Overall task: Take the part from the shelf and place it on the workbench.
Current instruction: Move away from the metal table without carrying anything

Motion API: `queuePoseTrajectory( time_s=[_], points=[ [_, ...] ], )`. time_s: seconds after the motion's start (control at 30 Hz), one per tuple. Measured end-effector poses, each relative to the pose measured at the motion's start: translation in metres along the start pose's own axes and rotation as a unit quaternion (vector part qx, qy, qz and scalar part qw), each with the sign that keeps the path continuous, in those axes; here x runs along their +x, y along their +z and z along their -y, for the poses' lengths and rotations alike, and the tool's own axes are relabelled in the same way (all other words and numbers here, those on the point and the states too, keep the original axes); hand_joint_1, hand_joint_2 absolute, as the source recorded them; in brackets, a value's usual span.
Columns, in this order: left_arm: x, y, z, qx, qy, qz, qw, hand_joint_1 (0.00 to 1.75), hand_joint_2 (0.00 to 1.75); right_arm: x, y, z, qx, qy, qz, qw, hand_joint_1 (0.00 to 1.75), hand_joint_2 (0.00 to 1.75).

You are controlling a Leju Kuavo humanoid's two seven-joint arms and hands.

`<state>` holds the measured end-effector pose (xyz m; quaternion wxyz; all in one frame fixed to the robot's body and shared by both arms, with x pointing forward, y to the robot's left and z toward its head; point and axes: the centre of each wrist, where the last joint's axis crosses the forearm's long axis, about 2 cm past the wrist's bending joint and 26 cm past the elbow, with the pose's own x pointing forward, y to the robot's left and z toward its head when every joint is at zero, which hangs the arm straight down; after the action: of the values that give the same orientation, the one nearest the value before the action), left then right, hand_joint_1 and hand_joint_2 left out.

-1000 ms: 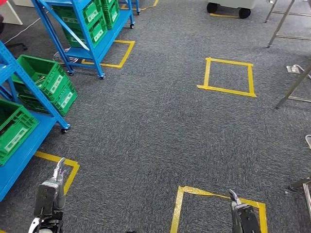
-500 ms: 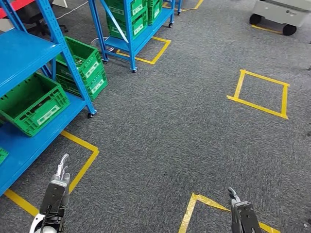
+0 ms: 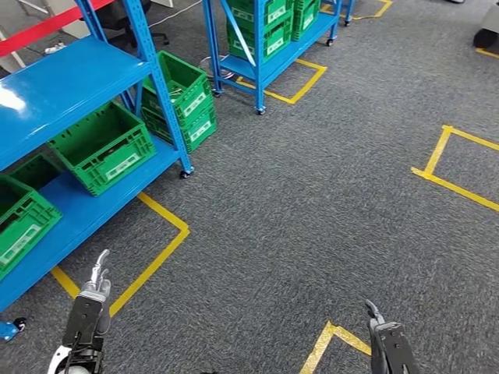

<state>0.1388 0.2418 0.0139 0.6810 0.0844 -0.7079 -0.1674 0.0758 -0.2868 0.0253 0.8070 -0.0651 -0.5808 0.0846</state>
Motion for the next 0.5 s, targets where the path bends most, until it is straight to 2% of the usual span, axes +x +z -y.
queuePoseTrajectory(
  time_s=[0.5],
  points=[
    [-0.0003,-0.0006,0.0000,0.003,0.005,0.000,1.000,0.00,0.00,0.0005,-0.0009,0.0006,-0.001,0.001,0.001,1.000,0.00,0.00]
  ],
)
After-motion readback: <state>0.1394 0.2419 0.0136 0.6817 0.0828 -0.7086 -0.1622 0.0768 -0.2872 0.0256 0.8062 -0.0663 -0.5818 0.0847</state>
